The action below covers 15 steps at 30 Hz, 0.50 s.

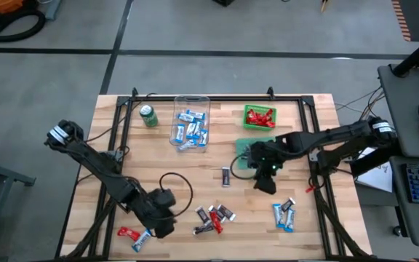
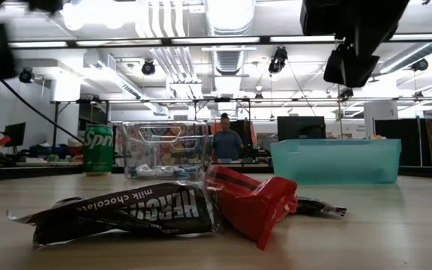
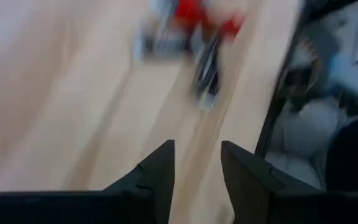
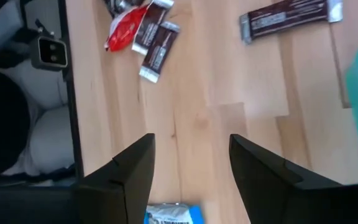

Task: Sort candy
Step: Put the white candy into the transparent bin

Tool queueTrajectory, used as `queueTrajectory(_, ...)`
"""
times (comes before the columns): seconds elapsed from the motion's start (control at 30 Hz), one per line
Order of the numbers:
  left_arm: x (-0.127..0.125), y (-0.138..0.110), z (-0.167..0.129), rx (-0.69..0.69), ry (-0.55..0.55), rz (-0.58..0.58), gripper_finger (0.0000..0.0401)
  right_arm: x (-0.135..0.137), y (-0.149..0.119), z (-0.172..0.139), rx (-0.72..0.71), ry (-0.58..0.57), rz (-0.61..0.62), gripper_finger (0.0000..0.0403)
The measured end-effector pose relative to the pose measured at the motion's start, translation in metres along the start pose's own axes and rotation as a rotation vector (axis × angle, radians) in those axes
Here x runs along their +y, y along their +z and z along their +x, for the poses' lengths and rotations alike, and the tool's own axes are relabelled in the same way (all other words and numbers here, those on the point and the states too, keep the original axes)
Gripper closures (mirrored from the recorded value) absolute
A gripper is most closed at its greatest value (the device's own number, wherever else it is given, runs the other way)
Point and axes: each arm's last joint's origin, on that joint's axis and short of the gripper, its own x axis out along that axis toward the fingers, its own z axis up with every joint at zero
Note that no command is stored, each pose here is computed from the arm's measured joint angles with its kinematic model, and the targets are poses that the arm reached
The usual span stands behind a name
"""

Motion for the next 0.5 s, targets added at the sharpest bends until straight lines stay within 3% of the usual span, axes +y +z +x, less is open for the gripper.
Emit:
queueTrajectory(0.23,0.01,-0.028,0.019,0.31,0.154,-0.3,0.0283,0.003,-0.001,0.002,-0.016,-0.046,-0.021,0.0206)
queueTrajectory(0.5,0.003,-0.053,0.036,0.377,0.34,-0.363,0.0288,0.003,-0.001,0.002,-0.027,-0.061,-0.027,0.0206)
